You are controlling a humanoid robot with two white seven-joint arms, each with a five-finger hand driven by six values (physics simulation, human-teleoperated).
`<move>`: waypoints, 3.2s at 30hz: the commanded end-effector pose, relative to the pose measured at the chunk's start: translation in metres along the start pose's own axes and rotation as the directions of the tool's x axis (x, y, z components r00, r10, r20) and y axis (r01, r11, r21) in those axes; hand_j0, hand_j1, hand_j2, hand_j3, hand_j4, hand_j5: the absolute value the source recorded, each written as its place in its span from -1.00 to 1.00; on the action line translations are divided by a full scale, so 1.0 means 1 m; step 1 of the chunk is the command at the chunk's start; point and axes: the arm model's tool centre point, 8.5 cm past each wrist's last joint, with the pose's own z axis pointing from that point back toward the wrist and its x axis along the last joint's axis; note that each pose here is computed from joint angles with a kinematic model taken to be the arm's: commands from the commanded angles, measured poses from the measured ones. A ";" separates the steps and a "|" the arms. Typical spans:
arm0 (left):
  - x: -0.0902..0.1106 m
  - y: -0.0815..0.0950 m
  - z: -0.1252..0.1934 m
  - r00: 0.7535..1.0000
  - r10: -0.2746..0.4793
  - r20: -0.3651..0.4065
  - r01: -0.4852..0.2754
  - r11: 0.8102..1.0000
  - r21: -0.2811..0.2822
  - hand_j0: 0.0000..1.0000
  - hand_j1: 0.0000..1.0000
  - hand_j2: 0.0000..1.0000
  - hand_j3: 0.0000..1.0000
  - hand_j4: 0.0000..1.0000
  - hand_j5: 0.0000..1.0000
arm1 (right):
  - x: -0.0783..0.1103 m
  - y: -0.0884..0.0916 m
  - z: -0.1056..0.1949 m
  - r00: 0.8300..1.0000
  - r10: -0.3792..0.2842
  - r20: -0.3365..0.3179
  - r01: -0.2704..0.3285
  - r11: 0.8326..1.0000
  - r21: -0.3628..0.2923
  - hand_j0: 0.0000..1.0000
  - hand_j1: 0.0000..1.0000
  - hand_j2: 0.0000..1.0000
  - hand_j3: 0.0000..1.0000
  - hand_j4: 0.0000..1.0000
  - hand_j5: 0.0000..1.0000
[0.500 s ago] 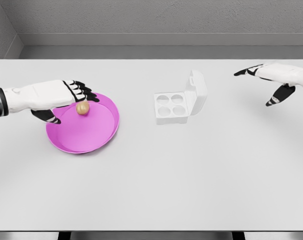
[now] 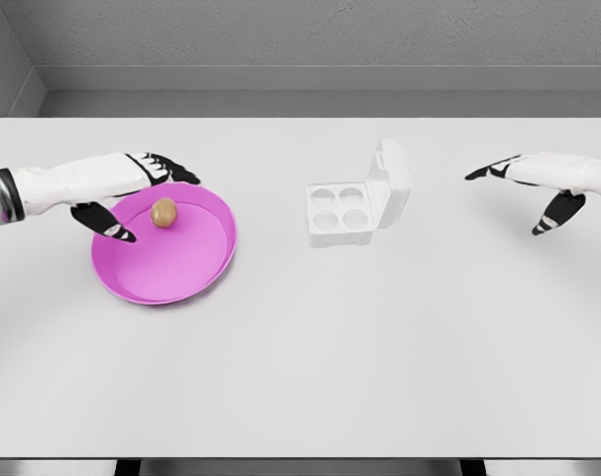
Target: Pack egg into the box and close the box lid
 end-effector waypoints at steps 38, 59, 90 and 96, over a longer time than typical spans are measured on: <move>-0.029 -0.011 -0.022 0.994 -0.018 -0.104 0.011 0.997 -0.073 0.75 0.75 0.75 0.75 0.75 0.75 | 0.003 0.011 0.006 0.997 0.059 0.046 -0.061 0.997 0.049 1.00 1.00 1.00 1.00 1.00 1.00; -0.040 -0.023 -0.028 0.990 0.013 -0.140 -0.024 0.997 -0.079 0.67 0.67 0.67 0.67 0.67 0.67 | 0.001 0.014 -0.011 0.999 0.014 0.044 -0.016 0.999 0.044 1.00 1.00 1.00 1.00 1.00 1.00; -0.041 -0.037 -0.043 0.990 0.046 -0.137 -0.059 0.994 -0.087 0.71 0.71 0.71 0.71 0.71 0.71 | -0.006 0.009 -0.013 1.000 -0.001 0.029 0.000 1.000 0.030 1.00 1.00 1.00 1.00 1.00 1.00; -0.041 -0.037 -0.042 0.989 0.037 -0.143 -0.051 0.994 -0.095 0.69 0.69 0.69 0.69 0.69 0.69 | -0.006 0.009 -0.013 1.000 0.000 0.029 -0.001 1.000 0.030 1.00 1.00 1.00 1.00 1.00 1.00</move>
